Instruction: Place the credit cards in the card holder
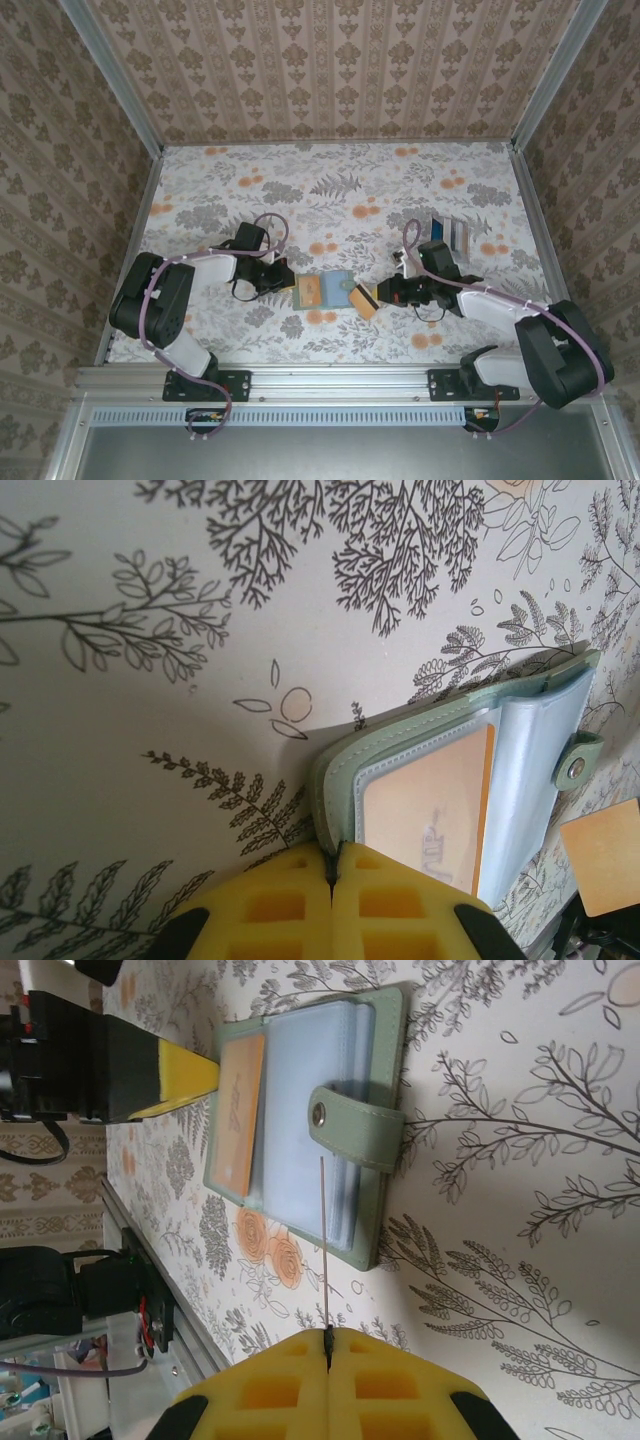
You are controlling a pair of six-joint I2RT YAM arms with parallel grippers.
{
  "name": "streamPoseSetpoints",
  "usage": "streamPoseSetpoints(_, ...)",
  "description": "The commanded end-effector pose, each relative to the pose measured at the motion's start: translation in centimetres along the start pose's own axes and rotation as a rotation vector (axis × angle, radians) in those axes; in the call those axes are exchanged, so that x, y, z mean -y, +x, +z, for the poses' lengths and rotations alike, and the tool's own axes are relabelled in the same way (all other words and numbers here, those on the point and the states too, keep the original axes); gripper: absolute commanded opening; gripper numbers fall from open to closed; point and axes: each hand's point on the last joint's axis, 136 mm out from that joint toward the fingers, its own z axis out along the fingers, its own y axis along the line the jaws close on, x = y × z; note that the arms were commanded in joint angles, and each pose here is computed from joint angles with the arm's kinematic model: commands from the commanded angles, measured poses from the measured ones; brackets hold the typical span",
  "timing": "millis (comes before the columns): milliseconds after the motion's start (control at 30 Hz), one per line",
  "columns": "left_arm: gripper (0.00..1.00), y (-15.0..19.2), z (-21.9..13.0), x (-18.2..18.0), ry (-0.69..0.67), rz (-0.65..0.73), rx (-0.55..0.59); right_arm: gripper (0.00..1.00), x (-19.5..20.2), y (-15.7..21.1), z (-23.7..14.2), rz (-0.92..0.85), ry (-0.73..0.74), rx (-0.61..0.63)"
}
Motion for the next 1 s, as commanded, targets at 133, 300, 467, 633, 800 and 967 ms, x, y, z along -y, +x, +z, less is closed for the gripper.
streamPoseSetpoints(133,0.05,0.2,0.7,-0.3,-0.013,0.001,-0.017,0.00,0.2,-0.6,0.3,0.002,0.007,0.002)
streamPoseSetpoints(300,0.05,0.3,0.7,-0.4,-0.012,0.003,-0.015,0.00,0.3,-0.5,0.3,0.005,0.006,0.001)
streamPoseSetpoints(467,0.05,0.3,0.7,-0.4,-0.011,0.002,-0.014,0.00,0.5,-0.5,0.3,0.007,0.017,0.006)
streamPoseSetpoints(633,0.05,0.3,0.7,-0.4,-0.010,0.003,-0.015,0.00,0.9,-0.3,0.6,0.020,0.016,0.002)
streamPoseSetpoints(800,0.05,0.3,0.7,-0.4,-0.009,0.004,-0.013,0.00,0.5,-0.3,1.4,0.022,0.005,-0.008)
streamPoseSetpoints(967,0.05,0.4,0.7,-0.4,-0.008,0.004,-0.014,0.00,-0.4,-1.0,1.9,0.002,-0.005,-0.006)
